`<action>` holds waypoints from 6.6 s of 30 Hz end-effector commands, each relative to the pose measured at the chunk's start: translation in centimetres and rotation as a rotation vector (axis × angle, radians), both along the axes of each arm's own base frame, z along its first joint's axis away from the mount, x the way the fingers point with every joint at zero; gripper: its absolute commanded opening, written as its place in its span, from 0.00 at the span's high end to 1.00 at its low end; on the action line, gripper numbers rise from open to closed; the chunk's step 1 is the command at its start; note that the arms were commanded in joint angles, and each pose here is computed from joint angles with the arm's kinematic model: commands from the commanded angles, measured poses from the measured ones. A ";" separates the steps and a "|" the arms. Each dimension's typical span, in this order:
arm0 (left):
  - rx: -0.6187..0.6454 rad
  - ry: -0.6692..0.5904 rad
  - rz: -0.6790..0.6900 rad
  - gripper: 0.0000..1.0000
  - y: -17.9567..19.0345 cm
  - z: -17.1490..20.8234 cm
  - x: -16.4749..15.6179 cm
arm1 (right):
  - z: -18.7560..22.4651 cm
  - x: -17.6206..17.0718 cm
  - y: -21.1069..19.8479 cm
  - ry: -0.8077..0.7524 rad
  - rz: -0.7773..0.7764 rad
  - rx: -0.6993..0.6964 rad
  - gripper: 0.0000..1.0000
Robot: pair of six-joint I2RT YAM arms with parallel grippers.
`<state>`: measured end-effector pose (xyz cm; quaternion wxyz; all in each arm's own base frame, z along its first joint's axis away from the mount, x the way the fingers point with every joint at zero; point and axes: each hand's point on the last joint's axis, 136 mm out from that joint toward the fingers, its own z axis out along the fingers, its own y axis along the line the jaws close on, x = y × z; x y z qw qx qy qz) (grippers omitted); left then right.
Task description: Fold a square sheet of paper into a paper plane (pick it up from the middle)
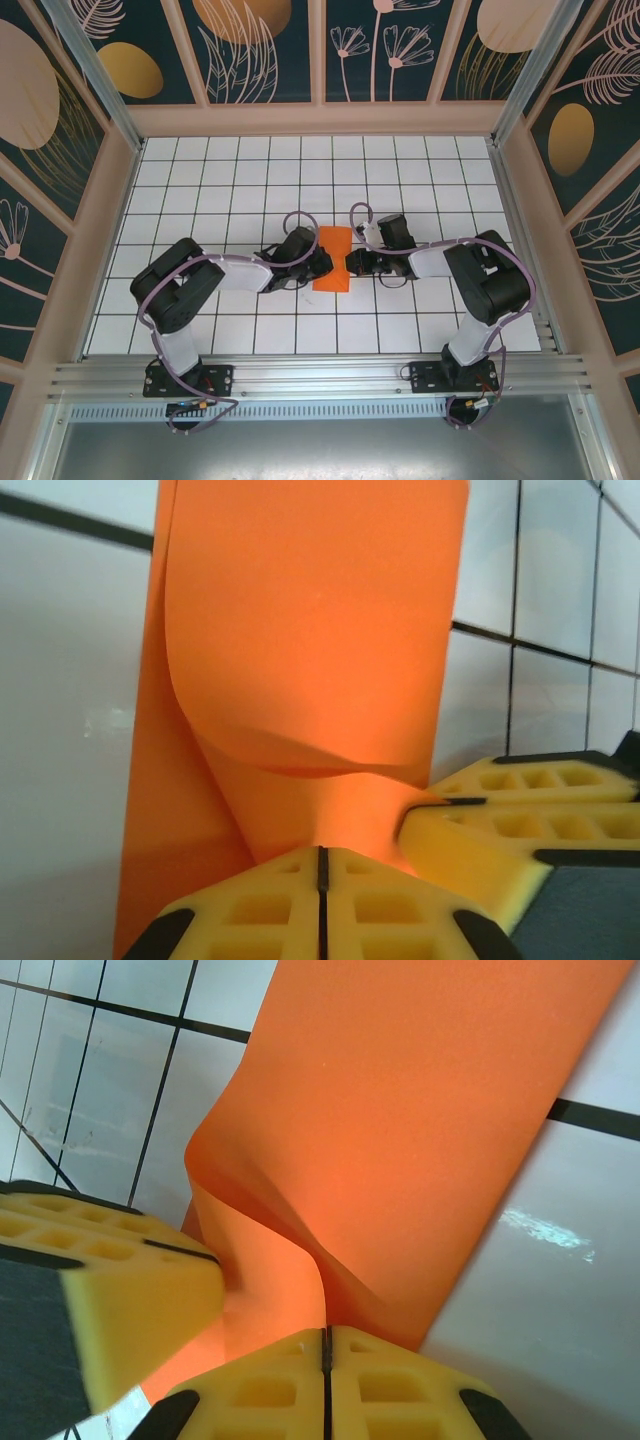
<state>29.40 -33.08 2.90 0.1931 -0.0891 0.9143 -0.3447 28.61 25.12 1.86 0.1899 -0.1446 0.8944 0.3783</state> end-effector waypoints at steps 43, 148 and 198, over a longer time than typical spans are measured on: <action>0.067 -0.018 0.009 0.86 0.9 -1.5 2.4 | -3.2 -0.5 -0.4 0.038 -0.010 -0.094 0.90; 0.093 0.003 -0.016 0.84 1.6 -3.1 2.5 | -1.2 -6.7 1.5 0.216 0.073 -0.041 0.89; 0.081 0.003 -0.046 0.85 0.8 -2.9 2.6 | 3.4 -4.7 1.5 0.232 0.030 0.134 0.85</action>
